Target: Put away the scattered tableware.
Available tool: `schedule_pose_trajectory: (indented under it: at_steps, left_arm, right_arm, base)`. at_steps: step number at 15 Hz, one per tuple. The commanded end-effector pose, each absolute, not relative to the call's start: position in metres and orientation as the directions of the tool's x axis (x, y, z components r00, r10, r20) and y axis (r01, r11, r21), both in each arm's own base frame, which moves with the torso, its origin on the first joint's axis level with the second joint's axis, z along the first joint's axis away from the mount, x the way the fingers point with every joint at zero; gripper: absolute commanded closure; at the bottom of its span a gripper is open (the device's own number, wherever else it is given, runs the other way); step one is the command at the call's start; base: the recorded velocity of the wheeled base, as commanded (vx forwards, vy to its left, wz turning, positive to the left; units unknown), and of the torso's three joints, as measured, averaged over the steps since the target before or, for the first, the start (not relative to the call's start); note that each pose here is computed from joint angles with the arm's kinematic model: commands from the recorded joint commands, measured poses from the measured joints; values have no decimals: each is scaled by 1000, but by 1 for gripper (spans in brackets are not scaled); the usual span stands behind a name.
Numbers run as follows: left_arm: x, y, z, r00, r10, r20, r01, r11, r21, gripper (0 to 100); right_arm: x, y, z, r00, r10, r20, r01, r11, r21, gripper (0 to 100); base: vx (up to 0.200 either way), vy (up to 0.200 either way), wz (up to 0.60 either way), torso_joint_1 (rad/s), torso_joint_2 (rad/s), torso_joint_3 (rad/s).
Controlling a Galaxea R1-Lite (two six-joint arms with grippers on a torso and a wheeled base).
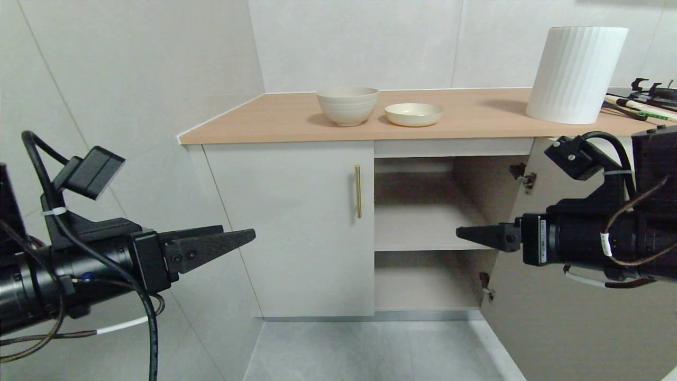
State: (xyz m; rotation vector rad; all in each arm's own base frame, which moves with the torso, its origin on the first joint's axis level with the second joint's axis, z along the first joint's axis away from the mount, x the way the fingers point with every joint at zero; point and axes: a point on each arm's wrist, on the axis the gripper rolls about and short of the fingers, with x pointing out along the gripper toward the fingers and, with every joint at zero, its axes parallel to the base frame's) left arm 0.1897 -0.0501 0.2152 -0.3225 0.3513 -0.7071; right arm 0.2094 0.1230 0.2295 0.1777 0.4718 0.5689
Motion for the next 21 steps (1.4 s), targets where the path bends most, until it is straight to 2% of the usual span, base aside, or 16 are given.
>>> schedule_pose_trajectory:
  at_steps: [1,3,8,21]
  left_arm:
    - [193,-50,227,719,-674,-167,582,717,-385,0]
    - [196,-53,226,711,-681,-174,587,711,-388,0]
    - [198,-53,226,718,-674,-175,579,718,-386,0]
    - [203,-54,221,714,-673,-196,570,720,-396,0]
  right_arm:
    - [222,128,223,732,542,-412,-459,840,289,0]
    - [218,124,222,727,497,-474,-415,868,274,0]
    - [217,124,223,733,486,-476,-398,874,280,0]
    - [207,119,223,735,490,-469,-404,871,278,0]
  base:
    - [0,0,0,0,0,0]
    - [0,0,0,0,0,0]
    - [0,0,0,0,0,0]
    - [200,0,0,3,2,3]
